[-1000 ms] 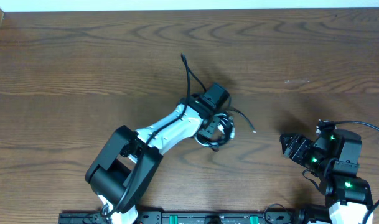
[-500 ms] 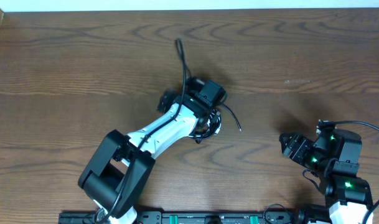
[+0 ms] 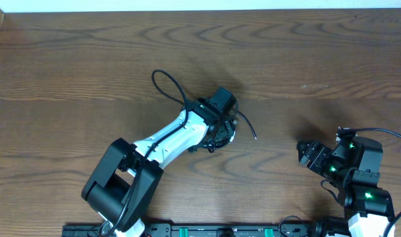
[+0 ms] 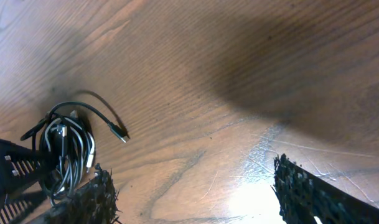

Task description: Untangle cables

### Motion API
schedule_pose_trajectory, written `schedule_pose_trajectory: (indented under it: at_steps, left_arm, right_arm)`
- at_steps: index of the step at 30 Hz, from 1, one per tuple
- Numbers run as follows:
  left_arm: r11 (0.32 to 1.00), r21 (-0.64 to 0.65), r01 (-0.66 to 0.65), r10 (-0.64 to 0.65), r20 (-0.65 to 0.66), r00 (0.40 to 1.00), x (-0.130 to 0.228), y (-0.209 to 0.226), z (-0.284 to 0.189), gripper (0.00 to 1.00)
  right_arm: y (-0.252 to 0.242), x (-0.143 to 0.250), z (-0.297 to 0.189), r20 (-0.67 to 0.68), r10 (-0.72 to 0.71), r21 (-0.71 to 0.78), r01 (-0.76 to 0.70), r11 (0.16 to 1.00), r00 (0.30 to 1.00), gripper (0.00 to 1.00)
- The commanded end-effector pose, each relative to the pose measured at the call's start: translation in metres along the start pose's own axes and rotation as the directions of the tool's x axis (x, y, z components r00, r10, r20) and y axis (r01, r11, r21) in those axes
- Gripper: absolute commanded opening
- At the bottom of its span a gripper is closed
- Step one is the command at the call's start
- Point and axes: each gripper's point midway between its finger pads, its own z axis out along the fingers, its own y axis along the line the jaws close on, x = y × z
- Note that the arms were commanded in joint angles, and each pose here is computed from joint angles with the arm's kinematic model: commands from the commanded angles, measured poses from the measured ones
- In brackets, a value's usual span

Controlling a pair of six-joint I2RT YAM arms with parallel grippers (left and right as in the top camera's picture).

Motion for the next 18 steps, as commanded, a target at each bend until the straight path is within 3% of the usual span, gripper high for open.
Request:
schedule_pose_trajectory:
  at_steps: [1, 8, 11, 16, 18]
  left_arm:
    - [0.973, -0.042, 0.225, -0.226, -0.008, 0.974, 0.008, 0.019, 0.005, 0.95]
    - [0.897, -0.106, 0.43, -0.421, 0.098, 0.902, 0.004, 0.047, 0.014, 0.95]
    - [0.887, -0.085, 0.453, -0.443, 0.118, 0.889, 0.0, 0.044, 0.015, 0.95]
    - [0.888, -0.075, 0.453, -0.443, 0.118, 0.889, -0.002, 0.042, 0.015, 0.59]
    - [0.898, -0.078, 0.434, -0.424, 0.116, 0.898, -0.002, 0.042, 0.015, 0.35]
  right_arm:
    - [-0.001, -0.007, -0.004, 0.019, -0.01, 0.014, 0.009, 1.0, 1.0, 0.81]
    - [-0.012, -0.005, -0.003, 0.021, -0.004, 0.069, 0.002, 0.998, 1.0, 0.85]
    - [-0.011, -0.005, -0.003, 0.02, -0.004, 0.069, 0.003, 0.998, 1.0, 0.84]
    - [-0.011, -0.005, -0.003, 0.02, -0.004, 0.068, 0.002, 0.998, 1.0, 0.83]
    - [-0.012, -0.004, -0.003, 0.018, -0.003, 0.069, 0.002, 0.998, 1.0, 0.82]
